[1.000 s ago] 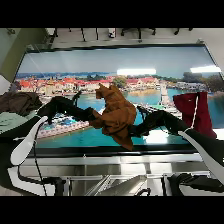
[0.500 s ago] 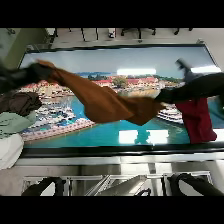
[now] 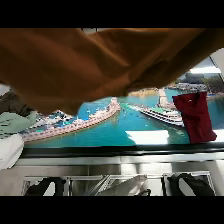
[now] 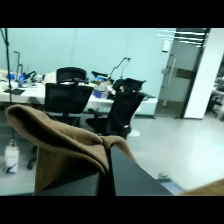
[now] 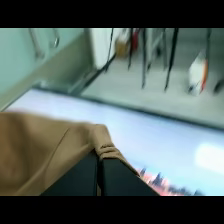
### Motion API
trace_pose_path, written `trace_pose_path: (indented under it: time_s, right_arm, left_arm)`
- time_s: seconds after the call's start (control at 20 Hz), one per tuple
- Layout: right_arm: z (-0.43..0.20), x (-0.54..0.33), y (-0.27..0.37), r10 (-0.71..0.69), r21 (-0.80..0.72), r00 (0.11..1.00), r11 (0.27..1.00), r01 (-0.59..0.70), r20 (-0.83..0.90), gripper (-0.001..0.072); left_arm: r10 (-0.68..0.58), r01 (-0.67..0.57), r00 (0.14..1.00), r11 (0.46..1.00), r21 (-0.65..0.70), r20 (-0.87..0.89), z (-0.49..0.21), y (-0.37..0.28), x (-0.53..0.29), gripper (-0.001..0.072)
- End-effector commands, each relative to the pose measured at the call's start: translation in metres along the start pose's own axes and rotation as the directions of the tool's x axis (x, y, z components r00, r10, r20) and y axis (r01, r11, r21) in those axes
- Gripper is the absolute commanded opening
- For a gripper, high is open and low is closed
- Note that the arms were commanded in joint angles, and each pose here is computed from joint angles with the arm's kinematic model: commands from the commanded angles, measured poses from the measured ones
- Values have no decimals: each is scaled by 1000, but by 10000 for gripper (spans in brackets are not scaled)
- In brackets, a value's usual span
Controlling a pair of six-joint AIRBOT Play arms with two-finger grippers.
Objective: Fold the shirts.
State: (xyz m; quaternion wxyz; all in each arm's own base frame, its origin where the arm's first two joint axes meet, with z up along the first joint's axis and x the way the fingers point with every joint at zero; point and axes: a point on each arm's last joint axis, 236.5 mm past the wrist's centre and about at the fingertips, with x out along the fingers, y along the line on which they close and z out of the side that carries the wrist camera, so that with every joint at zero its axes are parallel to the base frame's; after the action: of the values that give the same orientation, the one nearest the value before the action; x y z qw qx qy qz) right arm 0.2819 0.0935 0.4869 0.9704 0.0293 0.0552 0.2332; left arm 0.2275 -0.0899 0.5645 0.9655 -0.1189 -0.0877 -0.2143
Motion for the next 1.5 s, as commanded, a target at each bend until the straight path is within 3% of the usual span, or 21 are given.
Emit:
trace_pose_path:
  time_s: [0.0,0.1,0.2,0.4,0.5,0.65,0.85,0.9,0.95,1.0,1.25,1.45]
  right_arm:
    - [22,-17,1,-51,-66,996,996,55,71,16]
    - [-6,8,-17,-43,-17,999,999,42,-30,16]
    - [-52,43,-43,-23,70,985,997,35,-173,17]
    - [-204,130,-92,78,310,883,947,79,-463,17]
    - [-297,171,-107,119,405,817,902,149,-565,17]
    - [-418,210,-116,176,472,703,845,251,-690,17]
    - [-494,228,-109,253,521,613,796,307,-748,17]
    - [-498,229,-111,250,520,611,795,312,-751,17]
    - [-497,229,-113,246,518,614,796,313,-750,17]
    - [-496,229,-115,243,518,617,796,315,-748,17]
    - [-496,220,-117,249,501,597,810,303,-763,17]
    - [-498,209,-124,260,503,573,804,317,-777,27]
  left_arm:
    - [65,-65,984,998,6,-165,-32,25,13,16]
    - [61,-91,933,994,-67,-356,-88,58,44,16]
    - [17,-120,822,982,-143,-570,-160,86,72,16]
    - [-154,-220,485,931,-291,-861,-350,121,103,17]
    - [-210,-319,345,890,-325,-915,-454,139,103,16]
    - [-235,-489,221,813,-316,-946,-575,169,86,16]
    - [-269,-560,138,772,-299,-953,-637,187,78,19]
    - [-275,-559,137,772,-304,-952,-636,191,82,191]
    - [-285,-554,133,773,-310,-949,-631,194,86,610]
    - [-294,-558,131,767,-315,-947,-622,196,89,698]
    - [-336,-567,97,755,-329,-937,-549,201,79,697]
    - [-239,-590,88,770,-243,-967,-519,211,47,697]
